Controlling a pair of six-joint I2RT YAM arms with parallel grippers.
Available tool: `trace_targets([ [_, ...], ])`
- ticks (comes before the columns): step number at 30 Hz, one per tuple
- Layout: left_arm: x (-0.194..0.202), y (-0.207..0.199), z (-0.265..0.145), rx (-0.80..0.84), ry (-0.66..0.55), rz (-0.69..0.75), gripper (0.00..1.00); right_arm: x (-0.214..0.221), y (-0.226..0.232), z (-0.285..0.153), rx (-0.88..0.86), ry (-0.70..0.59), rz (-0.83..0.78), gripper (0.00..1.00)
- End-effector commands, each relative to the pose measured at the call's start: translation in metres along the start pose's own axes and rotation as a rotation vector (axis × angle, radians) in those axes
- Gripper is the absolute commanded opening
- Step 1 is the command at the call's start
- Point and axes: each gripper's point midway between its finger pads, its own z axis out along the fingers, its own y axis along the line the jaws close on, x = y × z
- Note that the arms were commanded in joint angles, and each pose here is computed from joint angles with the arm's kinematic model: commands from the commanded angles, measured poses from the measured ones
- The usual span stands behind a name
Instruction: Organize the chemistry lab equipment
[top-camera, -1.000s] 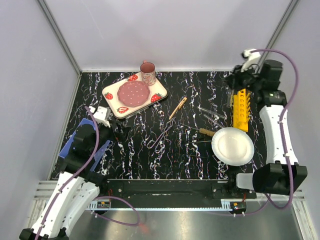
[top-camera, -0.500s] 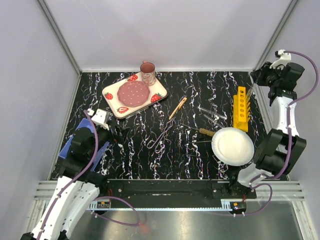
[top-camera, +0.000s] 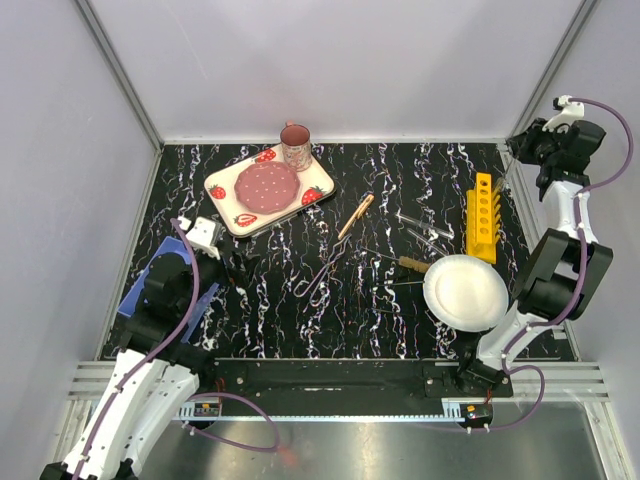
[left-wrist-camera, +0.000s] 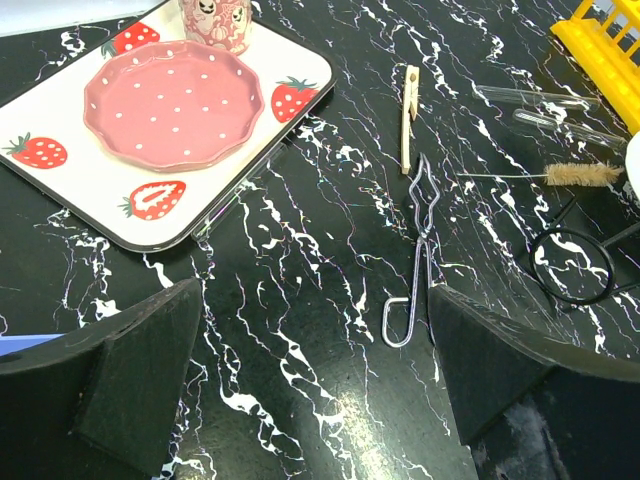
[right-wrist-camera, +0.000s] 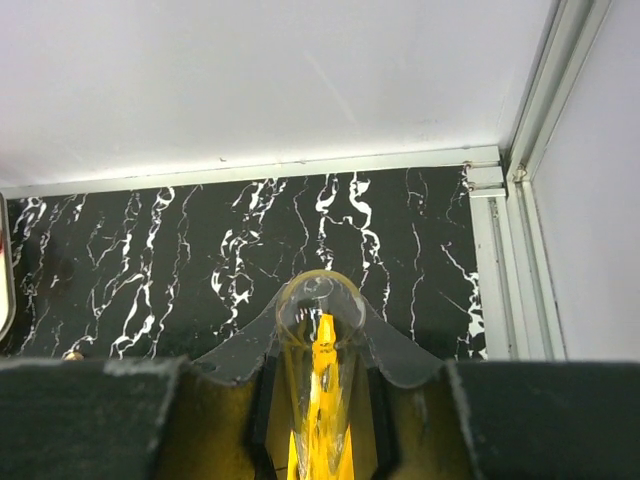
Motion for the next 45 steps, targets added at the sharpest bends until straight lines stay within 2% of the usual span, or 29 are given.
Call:
trace_targets([
  [1,-0.01,0.0,0.003,0.009,-0.039,0.023,0.99,-0.028,-0.015,0.002,0.043,-0.082,-0.087,0.18],
  [20,-0.007,0.0,0.005,0.009,-0.023,0.02,0.99,0.016,-0.04,0.014,0.136,-0.032,-0.02,0.19],
  [32,-0.005,0.001,0.006,0.005,-0.014,0.02,0.99,0.024,-0.053,0.027,0.16,-0.033,-0.019,0.2],
  [45,-0.003,0.001,0.008,0.005,-0.002,0.018,0.99,0.011,-0.051,0.031,0.15,-0.071,0.009,0.21],
])
